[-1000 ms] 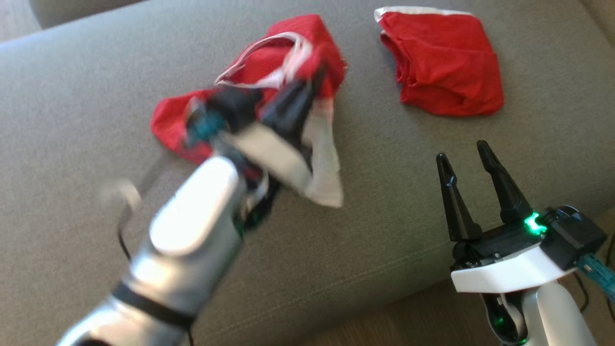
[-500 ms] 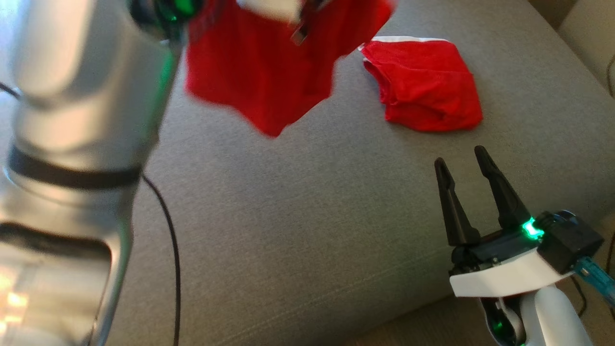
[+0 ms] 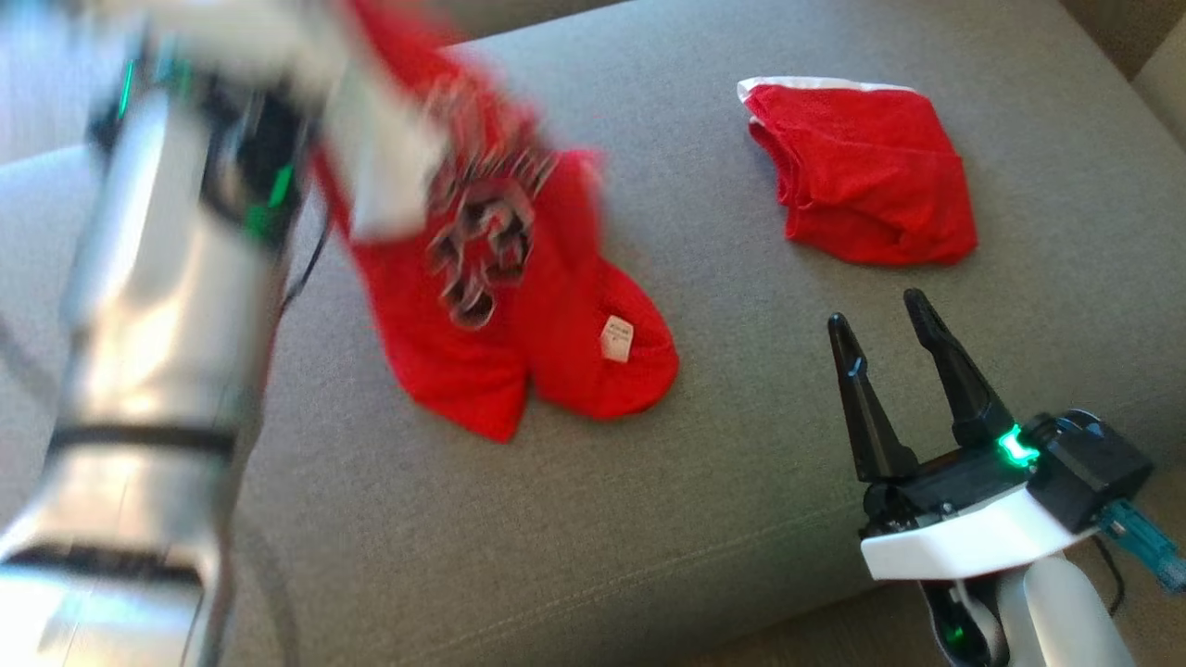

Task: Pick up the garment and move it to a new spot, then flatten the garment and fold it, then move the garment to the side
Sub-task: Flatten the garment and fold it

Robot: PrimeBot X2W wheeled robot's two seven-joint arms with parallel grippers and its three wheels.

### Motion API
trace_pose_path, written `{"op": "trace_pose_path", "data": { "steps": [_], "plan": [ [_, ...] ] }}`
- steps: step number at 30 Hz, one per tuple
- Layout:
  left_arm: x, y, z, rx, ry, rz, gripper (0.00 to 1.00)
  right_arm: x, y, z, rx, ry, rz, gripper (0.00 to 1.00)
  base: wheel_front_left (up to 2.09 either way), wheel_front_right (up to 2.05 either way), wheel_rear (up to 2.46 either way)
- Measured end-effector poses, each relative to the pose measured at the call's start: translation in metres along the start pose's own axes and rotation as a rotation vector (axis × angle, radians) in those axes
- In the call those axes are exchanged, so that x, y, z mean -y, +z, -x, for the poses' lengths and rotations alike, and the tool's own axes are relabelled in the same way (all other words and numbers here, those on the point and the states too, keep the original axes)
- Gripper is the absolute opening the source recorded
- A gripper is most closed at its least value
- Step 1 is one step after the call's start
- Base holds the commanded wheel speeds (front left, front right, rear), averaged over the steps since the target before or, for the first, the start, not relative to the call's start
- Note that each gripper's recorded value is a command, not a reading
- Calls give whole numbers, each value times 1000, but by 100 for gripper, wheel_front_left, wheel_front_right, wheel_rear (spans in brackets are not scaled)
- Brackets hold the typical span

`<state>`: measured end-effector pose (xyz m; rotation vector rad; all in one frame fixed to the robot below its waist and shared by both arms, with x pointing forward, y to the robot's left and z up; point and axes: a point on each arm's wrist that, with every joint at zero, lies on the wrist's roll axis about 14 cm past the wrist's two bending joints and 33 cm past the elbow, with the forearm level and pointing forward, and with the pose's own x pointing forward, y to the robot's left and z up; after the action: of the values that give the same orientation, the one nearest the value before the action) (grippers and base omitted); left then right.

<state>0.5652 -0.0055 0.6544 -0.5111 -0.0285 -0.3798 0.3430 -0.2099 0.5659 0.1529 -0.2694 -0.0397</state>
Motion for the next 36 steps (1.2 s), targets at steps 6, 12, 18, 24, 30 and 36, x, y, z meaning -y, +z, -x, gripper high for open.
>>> {"op": "trace_pose_path", "data": {
  "steps": [6,12,18,24,30,36],
  "plan": [
    [-123,-43,32,-23,256,-28,0,-11,-25,-3,-73,30,-14,100,0,0,0],
    [-164,-30,39,32,337,-64,22,-32,-57,-6,-164,91,-39,100,0,0,0],
    [-204,-13,57,75,420,-92,100,-73,-88,-10,-251,215,-83,100,0,0,0],
    [-199,15,72,157,347,-220,100,-122,-135,5,-422,340,-205,100,0,0,0],
    [-193,1,132,153,330,-364,100,-144,-173,11,-577,355,-334,100,0,0,0],
    [-220,-19,192,73,444,-399,100,-158,-199,6,-685,357,-389,100,0,0,0]
  ]
}}
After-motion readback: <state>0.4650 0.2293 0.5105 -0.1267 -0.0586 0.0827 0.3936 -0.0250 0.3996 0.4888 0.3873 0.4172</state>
